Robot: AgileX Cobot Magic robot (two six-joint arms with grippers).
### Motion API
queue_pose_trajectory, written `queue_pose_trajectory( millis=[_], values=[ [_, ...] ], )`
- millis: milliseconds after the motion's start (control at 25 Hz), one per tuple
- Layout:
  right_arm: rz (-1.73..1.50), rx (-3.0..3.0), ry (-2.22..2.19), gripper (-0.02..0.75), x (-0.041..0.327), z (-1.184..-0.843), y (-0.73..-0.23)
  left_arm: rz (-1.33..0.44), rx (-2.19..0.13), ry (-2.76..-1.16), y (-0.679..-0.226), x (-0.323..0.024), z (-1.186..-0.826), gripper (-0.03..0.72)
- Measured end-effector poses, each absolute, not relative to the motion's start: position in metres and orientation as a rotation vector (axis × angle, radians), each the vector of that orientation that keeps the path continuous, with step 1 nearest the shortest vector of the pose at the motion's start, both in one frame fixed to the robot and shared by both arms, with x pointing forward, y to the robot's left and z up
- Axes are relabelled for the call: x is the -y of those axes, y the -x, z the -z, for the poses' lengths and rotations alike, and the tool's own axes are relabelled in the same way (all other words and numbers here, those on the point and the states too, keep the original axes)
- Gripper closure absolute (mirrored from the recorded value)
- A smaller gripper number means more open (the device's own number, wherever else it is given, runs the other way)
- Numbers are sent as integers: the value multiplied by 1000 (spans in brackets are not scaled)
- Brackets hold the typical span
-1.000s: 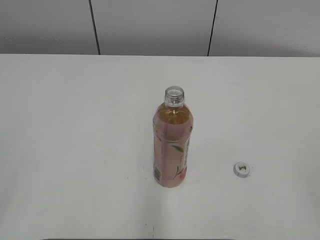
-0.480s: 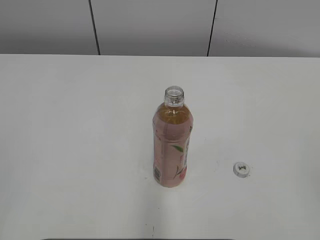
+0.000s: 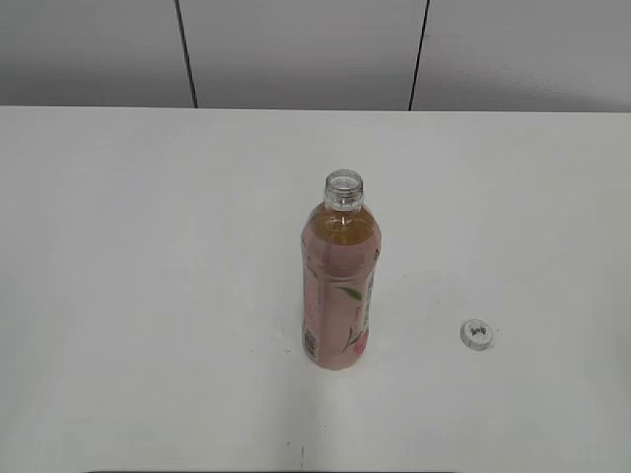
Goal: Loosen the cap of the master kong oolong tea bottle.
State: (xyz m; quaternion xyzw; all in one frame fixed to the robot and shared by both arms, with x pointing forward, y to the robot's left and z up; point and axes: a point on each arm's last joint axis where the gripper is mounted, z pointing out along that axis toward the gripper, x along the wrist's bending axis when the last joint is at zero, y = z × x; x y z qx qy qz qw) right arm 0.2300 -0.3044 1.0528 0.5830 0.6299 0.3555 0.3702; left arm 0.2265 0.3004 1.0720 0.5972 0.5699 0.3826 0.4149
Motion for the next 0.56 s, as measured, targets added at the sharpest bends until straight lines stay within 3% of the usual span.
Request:
queue_pose_trajectory(
  millis=[560],
  values=[
    [-913,-1615,-1495,256,304,-1053,-230,-962,-1431,-1500,-226,-300,-1072,438]
  ],
)
